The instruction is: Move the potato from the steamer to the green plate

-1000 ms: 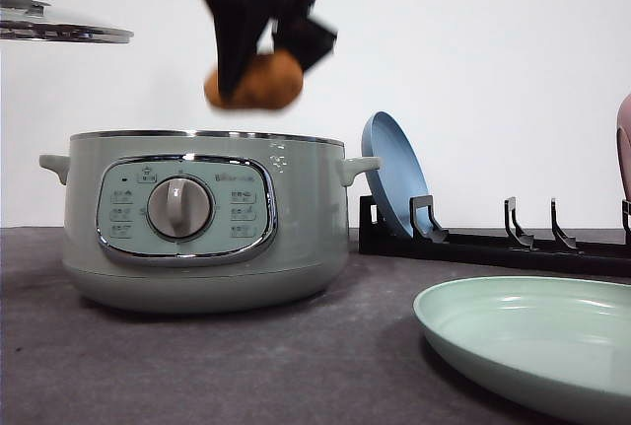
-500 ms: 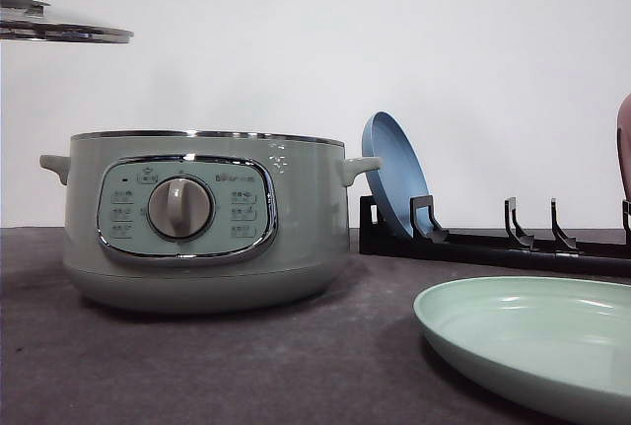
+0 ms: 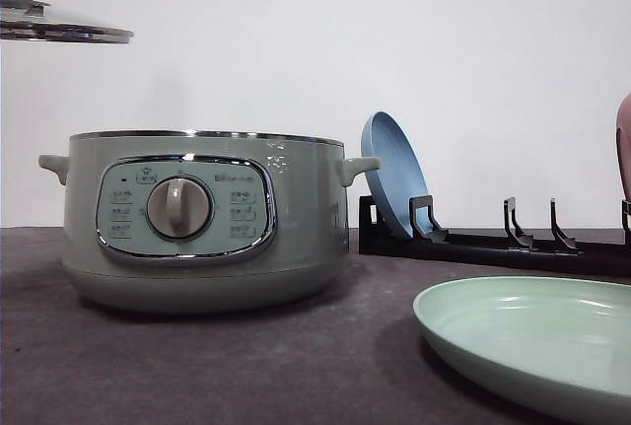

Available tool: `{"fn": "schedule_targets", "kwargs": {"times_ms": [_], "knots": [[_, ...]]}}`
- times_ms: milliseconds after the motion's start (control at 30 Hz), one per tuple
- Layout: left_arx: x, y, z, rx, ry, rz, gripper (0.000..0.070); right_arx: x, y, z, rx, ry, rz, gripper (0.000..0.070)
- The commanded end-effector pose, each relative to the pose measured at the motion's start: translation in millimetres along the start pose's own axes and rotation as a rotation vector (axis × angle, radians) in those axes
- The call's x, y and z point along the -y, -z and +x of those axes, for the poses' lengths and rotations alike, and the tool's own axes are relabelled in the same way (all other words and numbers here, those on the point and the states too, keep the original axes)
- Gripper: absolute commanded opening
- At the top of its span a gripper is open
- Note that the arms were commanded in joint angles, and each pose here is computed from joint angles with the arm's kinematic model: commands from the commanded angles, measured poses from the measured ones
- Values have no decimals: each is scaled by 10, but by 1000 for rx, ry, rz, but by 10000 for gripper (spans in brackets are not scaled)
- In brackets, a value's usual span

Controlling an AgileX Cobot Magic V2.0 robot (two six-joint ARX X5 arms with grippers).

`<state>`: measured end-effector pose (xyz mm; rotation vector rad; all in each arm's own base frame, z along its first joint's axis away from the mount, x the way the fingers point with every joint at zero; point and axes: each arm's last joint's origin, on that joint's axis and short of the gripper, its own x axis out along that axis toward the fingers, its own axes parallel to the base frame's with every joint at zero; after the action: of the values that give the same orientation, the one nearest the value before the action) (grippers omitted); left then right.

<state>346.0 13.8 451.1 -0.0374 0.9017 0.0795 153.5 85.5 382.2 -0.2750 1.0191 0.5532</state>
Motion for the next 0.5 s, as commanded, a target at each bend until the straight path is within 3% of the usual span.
{"fn": "schedule_targets", "kwargs": {"times_ms": [0, 200, 467], "knots": [[-14, 8, -205, 40, -3, -4, 0, 0, 61, 140, 15, -5, 39, 247], [-13, 8, -205, 40, -3, -8, 0, 1, 351, 656, -32, -77, 127, 247], [-14, 8, -205, 40, -3, -12, 0, 31, 703, 1329, -88, -76, 234, 247]]}}
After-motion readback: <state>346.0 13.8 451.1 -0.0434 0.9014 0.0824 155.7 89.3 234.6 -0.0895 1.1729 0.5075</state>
